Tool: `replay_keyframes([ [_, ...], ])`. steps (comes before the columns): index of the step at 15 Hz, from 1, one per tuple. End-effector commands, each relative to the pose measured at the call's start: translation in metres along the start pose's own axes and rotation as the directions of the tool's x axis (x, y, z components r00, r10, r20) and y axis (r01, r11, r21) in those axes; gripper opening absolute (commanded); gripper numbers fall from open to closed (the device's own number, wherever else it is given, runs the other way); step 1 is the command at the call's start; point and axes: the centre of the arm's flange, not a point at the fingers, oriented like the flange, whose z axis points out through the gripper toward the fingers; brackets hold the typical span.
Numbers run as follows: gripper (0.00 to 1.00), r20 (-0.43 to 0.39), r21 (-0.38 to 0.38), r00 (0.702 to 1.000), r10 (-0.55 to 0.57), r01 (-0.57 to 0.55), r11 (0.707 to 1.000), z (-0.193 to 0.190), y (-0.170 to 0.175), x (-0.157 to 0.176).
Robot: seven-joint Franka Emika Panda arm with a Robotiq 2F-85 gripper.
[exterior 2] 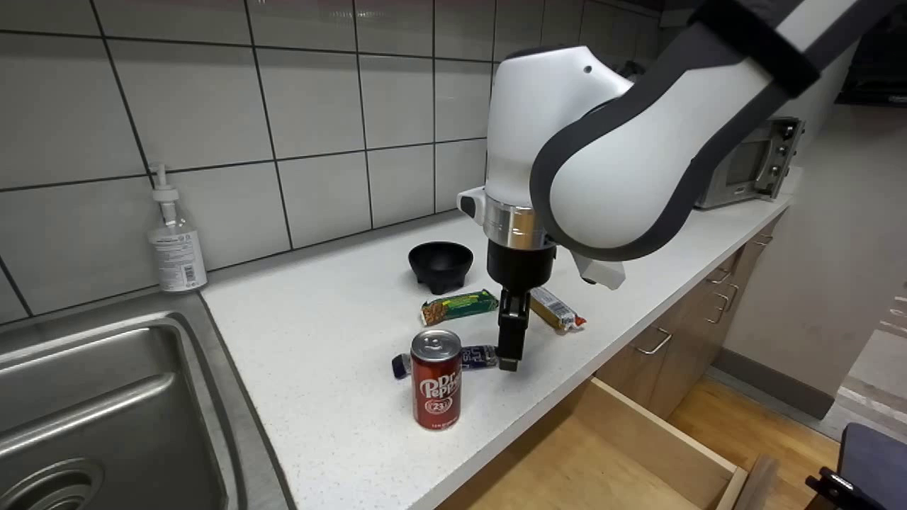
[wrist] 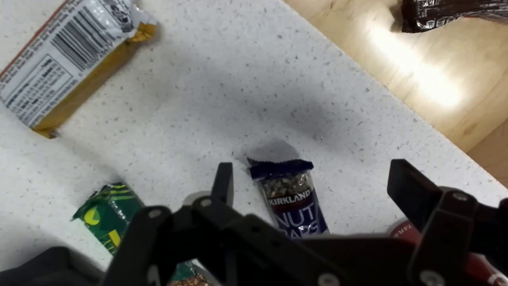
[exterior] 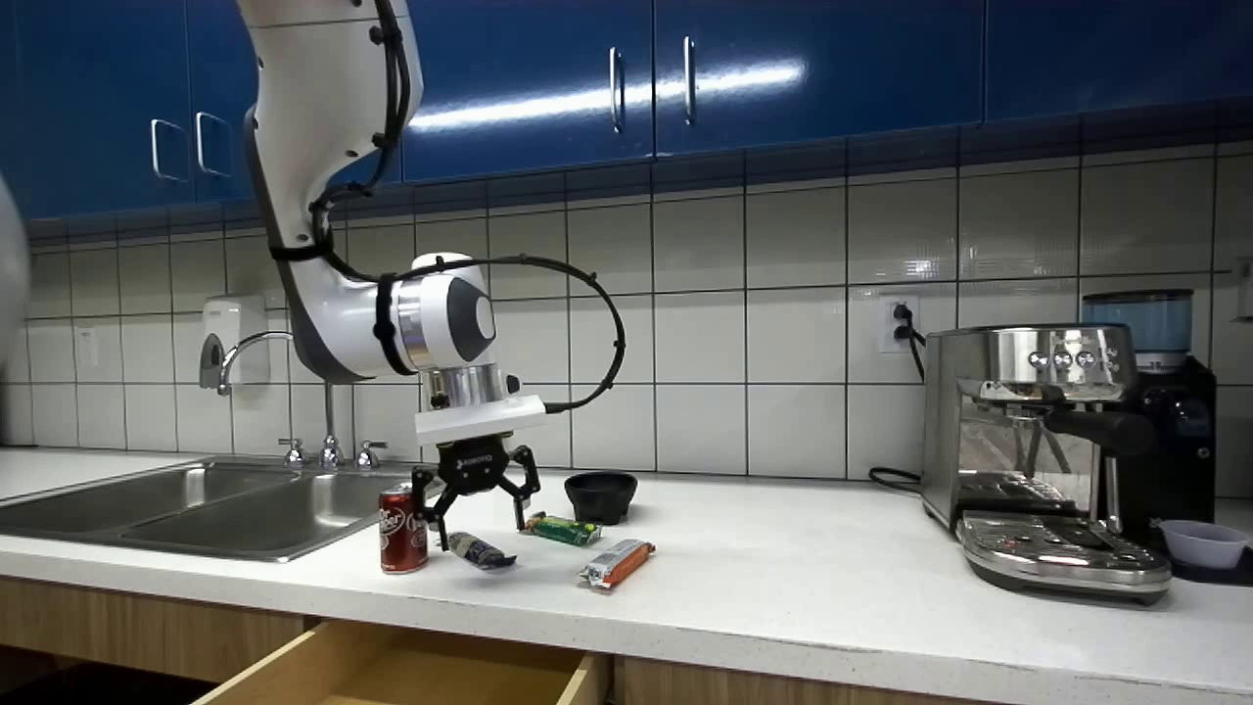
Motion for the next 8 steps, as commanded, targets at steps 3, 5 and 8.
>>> replay_keyframes([
  [3, 1.00, -0.007, 0.012, 0.997, -0.077, 0.077, 0.997, 0.011, 0.009, 0.019],
  [5, 1.00, -0.003, 0.012, 0.995, -0.098, 0.098, 0.995, 0.016, 0.010, 0.024],
  [8, 1.00, -0.007, 0.017, 0.993, -0.119, 0.119, 0.993, 0.021, 0.012, 0.032],
])
